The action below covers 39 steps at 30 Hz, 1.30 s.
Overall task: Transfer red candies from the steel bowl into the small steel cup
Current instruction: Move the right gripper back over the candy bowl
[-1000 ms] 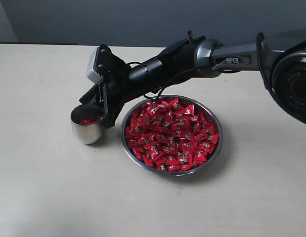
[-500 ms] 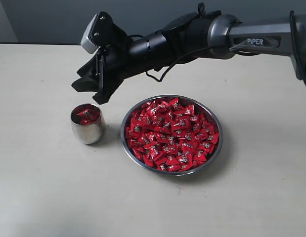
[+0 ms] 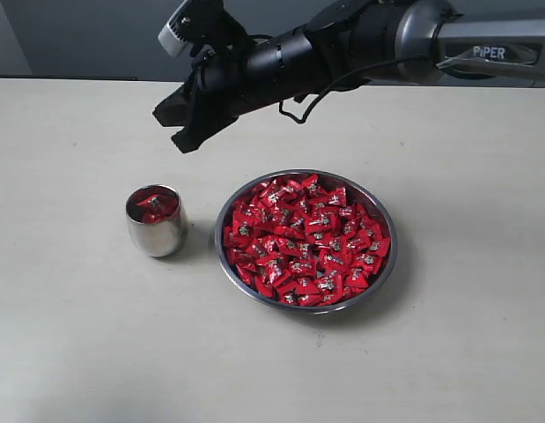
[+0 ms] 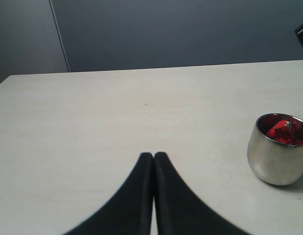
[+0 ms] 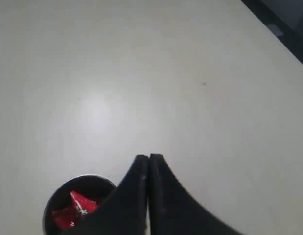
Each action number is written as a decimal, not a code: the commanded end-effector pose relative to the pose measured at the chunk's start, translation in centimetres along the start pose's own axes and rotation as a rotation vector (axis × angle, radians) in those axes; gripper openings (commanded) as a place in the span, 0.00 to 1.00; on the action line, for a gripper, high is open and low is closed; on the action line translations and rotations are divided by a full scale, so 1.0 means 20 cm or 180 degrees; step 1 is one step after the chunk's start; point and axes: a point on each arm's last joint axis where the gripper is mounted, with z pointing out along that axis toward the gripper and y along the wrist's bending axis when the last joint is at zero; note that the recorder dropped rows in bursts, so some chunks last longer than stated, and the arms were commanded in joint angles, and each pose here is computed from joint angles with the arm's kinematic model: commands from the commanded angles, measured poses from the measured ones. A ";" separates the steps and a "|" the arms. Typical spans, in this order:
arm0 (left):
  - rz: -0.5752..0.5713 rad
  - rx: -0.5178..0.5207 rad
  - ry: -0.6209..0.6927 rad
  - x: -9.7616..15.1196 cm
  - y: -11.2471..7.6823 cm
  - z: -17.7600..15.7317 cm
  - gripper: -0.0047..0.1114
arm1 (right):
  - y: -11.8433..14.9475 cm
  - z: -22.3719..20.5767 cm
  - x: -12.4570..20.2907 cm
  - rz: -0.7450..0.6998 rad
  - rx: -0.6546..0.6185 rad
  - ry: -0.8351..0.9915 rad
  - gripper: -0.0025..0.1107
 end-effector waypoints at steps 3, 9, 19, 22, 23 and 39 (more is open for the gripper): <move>-0.0015 0.0001 -0.0008 0.00 0.00 0.00 0.04 | -0.08 -0.15 -0.01 0.0251 0.0213 0.0021 0.02; -0.0015 0.0001 -0.0008 0.00 0.00 0.00 0.04 | -0.19 -0.48 0.19 0.0881 0.0711 0.0114 0.02; -0.0015 0.0001 -0.0008 0.00 0.00 0.00 0.04 | -0.12 -0.85 0.45 0.1481 0.2218 0.0279 0.02; -0.0015 0.0001 -0.0008 0.00 0.00 0.00 0.04 | -0.10 -0.87 0.49 0.1743 0.2422 0.0266 0.02; -0.0015 0.0001 -0.0008 0.00 0.00 0.00 0.04 | -0.09 -0.86 0.51 0.1753 0.2394 0.0293 0.02; -0.0015 0.0001 -0.0008 0.00 0.00 0.00 0.04 | -0.06 -0.74 0.62 0.1727 0.1852 0.0545 0.02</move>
